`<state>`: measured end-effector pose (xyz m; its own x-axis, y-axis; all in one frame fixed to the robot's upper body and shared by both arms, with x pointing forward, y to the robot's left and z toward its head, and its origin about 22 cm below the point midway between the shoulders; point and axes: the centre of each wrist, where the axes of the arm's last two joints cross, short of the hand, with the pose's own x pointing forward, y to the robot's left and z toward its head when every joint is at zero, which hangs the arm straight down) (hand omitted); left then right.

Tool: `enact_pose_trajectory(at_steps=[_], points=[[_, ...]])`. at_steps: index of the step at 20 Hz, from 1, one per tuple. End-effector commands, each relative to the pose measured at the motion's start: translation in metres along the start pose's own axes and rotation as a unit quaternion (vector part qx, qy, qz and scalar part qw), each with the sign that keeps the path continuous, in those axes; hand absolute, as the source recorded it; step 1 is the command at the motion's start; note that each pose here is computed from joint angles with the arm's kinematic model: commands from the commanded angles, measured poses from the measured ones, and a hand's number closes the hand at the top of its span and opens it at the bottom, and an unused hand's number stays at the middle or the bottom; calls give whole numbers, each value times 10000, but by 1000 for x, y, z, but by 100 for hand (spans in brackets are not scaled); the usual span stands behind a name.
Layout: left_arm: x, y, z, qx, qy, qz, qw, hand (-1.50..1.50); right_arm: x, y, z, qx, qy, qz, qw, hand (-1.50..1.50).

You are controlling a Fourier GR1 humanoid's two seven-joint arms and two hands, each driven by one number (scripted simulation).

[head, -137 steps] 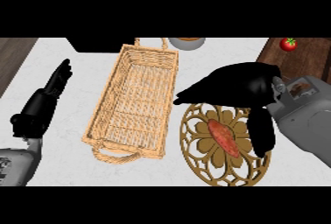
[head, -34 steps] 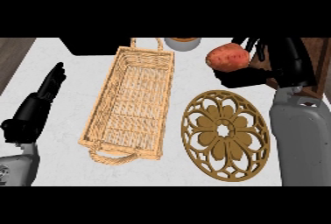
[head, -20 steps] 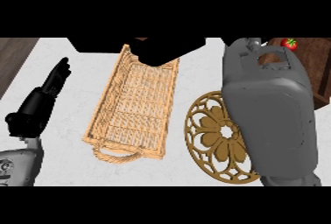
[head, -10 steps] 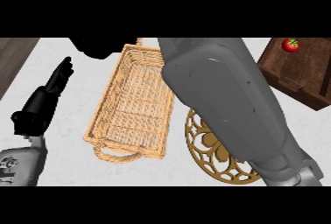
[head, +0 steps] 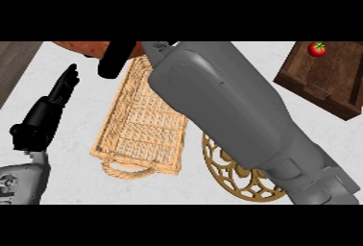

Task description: Pick the sweet potato from the placemat and place it in the basket

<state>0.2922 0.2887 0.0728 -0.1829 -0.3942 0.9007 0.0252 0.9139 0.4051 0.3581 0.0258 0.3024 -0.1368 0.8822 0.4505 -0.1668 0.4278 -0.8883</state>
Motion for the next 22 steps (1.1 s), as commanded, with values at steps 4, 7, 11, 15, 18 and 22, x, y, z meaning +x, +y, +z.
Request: enact_pose_trajectory(at_steps=[4,7,11,15,18,22], points=[[5,2,-8,88,41,16,10000,0,9,5,-2,307,48,1178,9925,150],[4,1,7,-9,-62,-14,10000,0,-11,20,-17,602,90,637,9961,-150],[11,3,8,21,-28,-19,10000,0,-12,8,-11,799,-52,257,9965,-150],[-2,7,-3,110,-19,-19,9999,0,-19,16,-17,589,-201,-220,9978,-150],[6,0,-6,-9,9,13,10000,0,-11,-19,-12,8,-269,-1355,9904,-150],[-3,7,5,116,-57,3,9999,0,-44,-12,-18,-878,30,-2360,9678,-150]])
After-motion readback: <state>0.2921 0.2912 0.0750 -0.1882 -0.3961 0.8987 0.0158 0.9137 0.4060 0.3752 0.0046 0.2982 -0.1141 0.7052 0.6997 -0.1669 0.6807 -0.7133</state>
